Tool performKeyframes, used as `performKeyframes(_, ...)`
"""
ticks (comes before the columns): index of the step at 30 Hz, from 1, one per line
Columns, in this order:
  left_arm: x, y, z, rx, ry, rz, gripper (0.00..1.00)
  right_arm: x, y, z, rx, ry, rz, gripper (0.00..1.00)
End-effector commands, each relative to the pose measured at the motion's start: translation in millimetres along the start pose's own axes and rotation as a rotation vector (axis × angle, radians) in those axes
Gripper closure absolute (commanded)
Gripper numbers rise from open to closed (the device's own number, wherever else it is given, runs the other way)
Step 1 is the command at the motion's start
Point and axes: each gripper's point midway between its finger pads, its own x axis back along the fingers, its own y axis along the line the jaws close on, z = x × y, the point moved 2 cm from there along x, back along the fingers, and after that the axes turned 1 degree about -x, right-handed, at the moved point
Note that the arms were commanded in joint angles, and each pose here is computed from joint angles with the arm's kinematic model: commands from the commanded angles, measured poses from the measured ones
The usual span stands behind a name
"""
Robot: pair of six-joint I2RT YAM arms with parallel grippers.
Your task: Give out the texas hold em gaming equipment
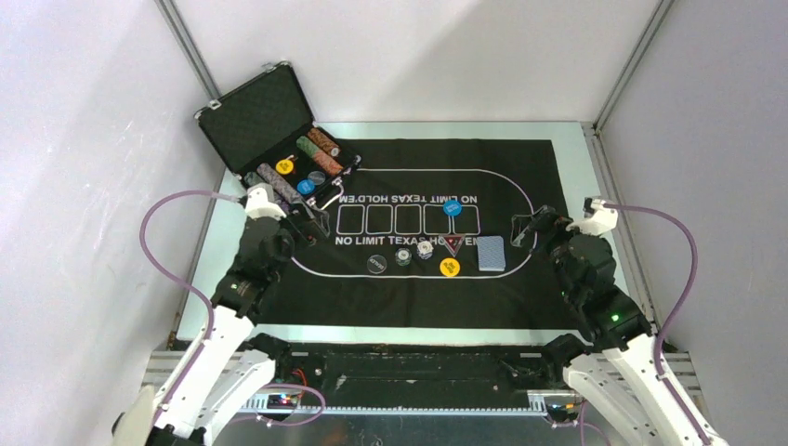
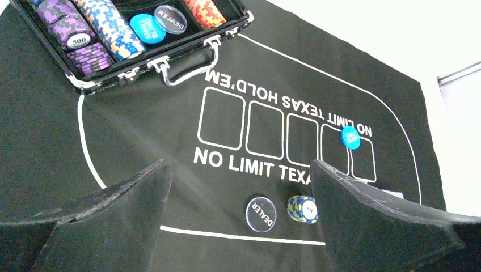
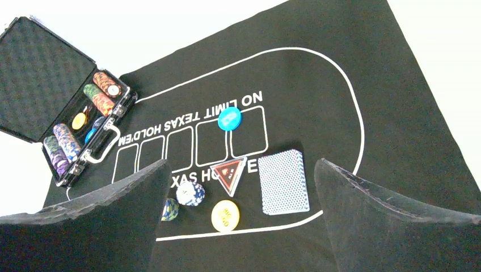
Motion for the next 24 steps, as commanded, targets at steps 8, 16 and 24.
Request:
performKeyframes(8, 5.1, 6.7, -1.5, -0.042, 0.042, -0.061, 0.02, -30.1, 36.3, -29.8, 0.113, -0.136, -0.134, 0.00)
performKeyframes(16, -13.6, -7.0, 28.7, -0.070, 0.192, -0.026, 0.02, -49.0, 39.5, -48.1, 0.098, -0.143, -0.068, 0.00)
performKeyframes(24, -34.5, -30.9, 81.0, -0.201, 0.389, 0.050, 0.02, -27.0, -3.9, 0.8, 0.030, 0.099, 0.097, 0.00)
